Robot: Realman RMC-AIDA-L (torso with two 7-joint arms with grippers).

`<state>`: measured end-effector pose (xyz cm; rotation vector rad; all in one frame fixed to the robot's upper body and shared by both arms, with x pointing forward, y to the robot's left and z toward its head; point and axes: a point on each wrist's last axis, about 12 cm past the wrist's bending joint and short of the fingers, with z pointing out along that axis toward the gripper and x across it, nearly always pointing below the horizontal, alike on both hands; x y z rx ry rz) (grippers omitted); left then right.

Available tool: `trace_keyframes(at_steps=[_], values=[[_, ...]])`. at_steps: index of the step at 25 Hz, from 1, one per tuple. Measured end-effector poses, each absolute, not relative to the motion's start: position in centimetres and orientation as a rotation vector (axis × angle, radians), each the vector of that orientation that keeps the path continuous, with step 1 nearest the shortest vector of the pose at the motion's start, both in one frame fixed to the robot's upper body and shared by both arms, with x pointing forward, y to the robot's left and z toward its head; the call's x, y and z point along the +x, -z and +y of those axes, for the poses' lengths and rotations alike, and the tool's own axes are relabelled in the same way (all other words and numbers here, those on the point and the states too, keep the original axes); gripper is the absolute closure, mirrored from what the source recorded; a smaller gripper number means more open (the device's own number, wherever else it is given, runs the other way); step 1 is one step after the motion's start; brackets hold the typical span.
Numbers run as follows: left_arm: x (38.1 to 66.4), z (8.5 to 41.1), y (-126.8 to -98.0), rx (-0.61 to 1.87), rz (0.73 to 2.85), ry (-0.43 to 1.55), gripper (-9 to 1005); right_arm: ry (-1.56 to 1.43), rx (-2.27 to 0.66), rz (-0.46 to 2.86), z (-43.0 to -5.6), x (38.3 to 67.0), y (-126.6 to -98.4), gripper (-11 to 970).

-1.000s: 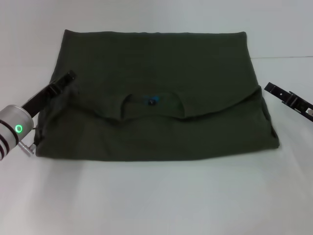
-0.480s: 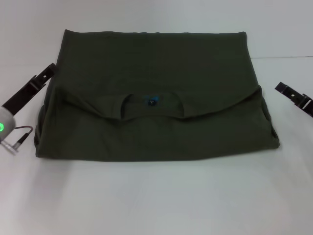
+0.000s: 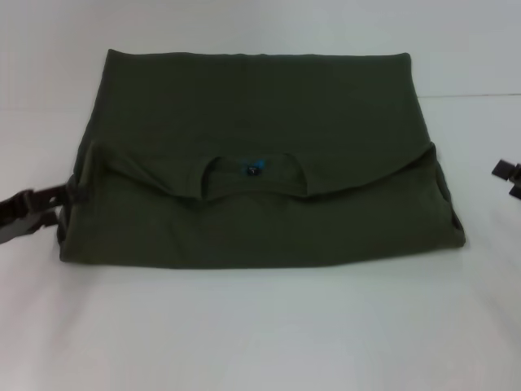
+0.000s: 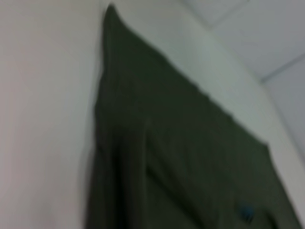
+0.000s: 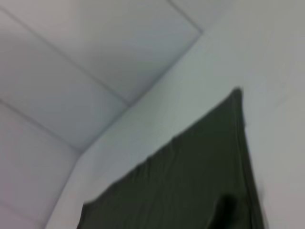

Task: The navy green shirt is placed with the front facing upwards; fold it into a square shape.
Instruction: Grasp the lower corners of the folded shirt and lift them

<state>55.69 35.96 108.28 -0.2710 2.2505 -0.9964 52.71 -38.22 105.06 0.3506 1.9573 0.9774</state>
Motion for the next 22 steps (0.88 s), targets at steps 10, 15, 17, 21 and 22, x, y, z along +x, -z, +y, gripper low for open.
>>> trace_keyframes(at_steps=[10, 15, 17, 21, 22], values=[[56.7, 37.1, -109.5, -0.130, 2.472, 0.800, 116, -0.968, 0.291, 2.067, -38.7, 52.3, -105.1, 101], [57.0, 35.8, -108.5, -0.108, 2.501, 0.814, 118, -0.960, 0.293, 2.069, -38.7, 52.2, -105.0, 101], [57.1, 35.6, -108.3, -0.101, 2.509, 0.802, 119, -0.961, 0.292, 2.069, -38.6, 52.3, -105.0, 101], [57.3, 34.9, -107.8, -0.090, 2.523, 0.802, 120, -0.959, 0.291, 2.071, -38.5, 52.3, -104.9, 101], [57.4, 34.7, -107.7, -0.085, 2.527, 0.807, 128, -0.958, 0.291, 2.071, -38.5, 52.3, -104.9, 101]])
